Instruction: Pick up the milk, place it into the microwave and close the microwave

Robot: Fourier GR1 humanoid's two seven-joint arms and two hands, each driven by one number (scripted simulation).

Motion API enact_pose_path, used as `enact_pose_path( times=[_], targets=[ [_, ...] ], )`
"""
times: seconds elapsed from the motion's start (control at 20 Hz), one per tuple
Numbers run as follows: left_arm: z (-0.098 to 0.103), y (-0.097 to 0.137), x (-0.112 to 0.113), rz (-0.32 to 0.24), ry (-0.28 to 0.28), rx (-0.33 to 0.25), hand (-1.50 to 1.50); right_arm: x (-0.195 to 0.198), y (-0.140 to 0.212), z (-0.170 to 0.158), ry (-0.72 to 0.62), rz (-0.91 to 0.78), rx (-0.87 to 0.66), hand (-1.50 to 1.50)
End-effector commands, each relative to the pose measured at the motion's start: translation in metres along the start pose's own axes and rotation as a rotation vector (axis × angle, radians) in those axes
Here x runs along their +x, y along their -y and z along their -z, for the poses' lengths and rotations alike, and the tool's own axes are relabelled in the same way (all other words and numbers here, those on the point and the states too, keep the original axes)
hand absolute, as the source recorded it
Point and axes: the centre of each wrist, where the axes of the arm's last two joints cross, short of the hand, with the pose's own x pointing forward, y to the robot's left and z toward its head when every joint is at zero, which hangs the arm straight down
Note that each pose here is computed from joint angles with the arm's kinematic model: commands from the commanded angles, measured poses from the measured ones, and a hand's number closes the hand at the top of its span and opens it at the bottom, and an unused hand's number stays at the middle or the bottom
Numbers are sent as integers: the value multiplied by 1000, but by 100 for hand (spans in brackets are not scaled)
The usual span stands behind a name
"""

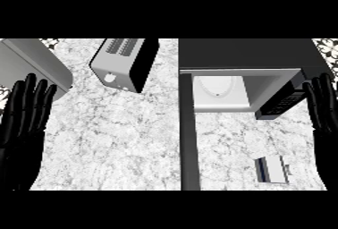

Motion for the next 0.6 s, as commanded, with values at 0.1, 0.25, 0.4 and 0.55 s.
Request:
enact_pose_path(
  times=[0.1,0.25,0.4,0.55],
  targets=[
    [1,5,-8,-21,8,20,-150,12,14,-13,39,112,109,-150],
    [-1,6,-4,-52,14,21,-150,23,4,-43,71,204,211,-150],
    [-11,-6,-5,-97,-102,72,-150,36,7,-63,-44,197,332,-150],
    [-27,-7,0,-119,-116,93,-150,55,22,-79,-48,174,329,-150]
  ],
)
